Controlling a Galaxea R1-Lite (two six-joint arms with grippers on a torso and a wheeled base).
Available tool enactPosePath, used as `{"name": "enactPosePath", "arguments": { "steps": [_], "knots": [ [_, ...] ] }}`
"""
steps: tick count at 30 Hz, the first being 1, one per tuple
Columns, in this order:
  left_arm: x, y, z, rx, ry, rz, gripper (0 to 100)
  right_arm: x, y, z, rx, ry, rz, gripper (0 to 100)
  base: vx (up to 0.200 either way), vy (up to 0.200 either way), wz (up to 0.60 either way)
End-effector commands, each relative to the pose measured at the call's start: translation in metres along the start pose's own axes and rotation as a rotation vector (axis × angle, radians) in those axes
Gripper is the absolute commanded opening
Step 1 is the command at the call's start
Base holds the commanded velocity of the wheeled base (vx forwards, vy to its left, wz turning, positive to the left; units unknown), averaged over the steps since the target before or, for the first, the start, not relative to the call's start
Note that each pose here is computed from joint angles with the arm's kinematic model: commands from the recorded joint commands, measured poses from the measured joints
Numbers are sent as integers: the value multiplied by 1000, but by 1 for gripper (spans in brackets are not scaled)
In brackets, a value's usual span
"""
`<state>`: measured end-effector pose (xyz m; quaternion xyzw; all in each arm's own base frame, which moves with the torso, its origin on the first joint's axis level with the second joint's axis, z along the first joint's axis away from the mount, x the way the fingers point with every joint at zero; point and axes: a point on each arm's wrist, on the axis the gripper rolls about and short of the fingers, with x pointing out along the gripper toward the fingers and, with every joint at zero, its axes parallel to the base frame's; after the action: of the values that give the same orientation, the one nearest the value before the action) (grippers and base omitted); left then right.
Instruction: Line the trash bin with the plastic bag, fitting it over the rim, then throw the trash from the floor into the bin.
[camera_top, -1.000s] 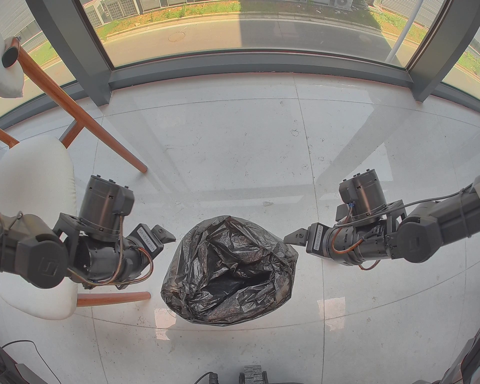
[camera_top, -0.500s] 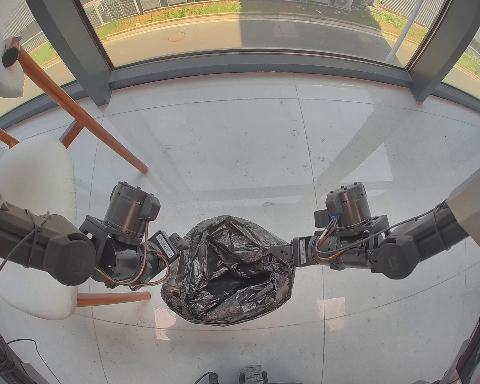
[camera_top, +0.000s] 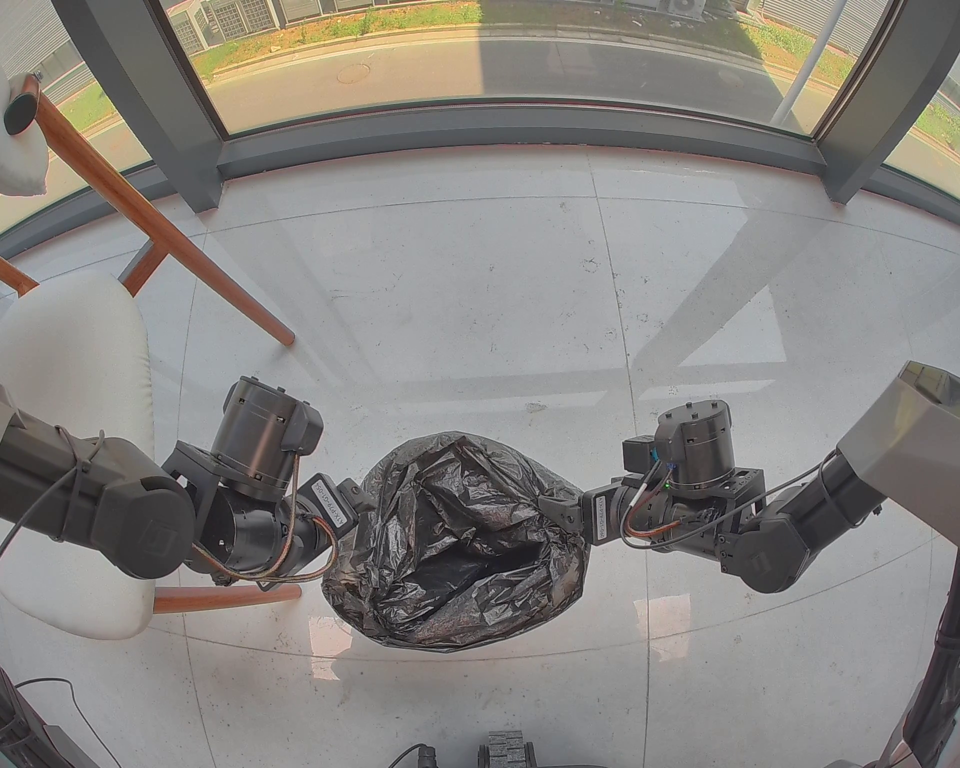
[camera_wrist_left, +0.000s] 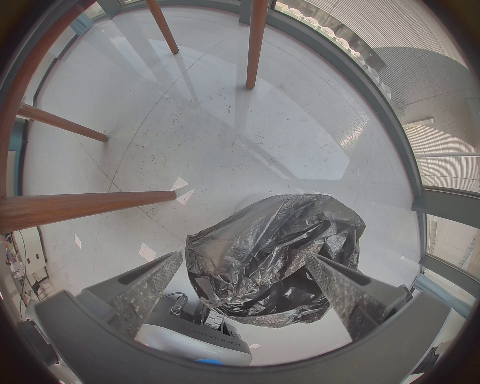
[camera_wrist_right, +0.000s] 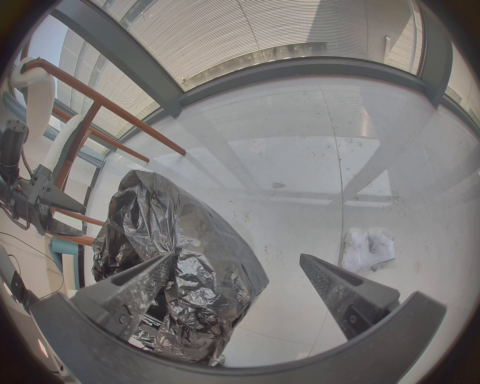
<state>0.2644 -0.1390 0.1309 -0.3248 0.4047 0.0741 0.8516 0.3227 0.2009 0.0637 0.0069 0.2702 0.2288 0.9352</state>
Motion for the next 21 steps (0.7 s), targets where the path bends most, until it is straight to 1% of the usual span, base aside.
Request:
{"name": "enactPosePath", "arguments": {
  "steps": [1,4,5,10,16,20,21],
  "knots": [
    [1,2,-1,0,3,6,100,5,-2,-4,3,13,-5,100,0,0,0],
    [1,2,-1,0,3,6,100,4,-2,-4,6,14,0,100,0,0,0],
    [1,2,-1,0,3,6,100,4,-2,-4,6,12,0,0,0,0,0],
    [1,2,-1,0,3,6,100,4,0,3,9,-11,7,0,0,0,0],
    [1,2,-1,-1,2,8,100,-5,7,16,65,-54,29,0,0,0,0],
    [1,2,-1,-1,2,8,100,-7,12,16,60,-56,47,0,0,0,0],
    [1,2,-1,-1,2,8,100,-8,15,18,56,-59,64,0,0,0,0]
  ]
}}
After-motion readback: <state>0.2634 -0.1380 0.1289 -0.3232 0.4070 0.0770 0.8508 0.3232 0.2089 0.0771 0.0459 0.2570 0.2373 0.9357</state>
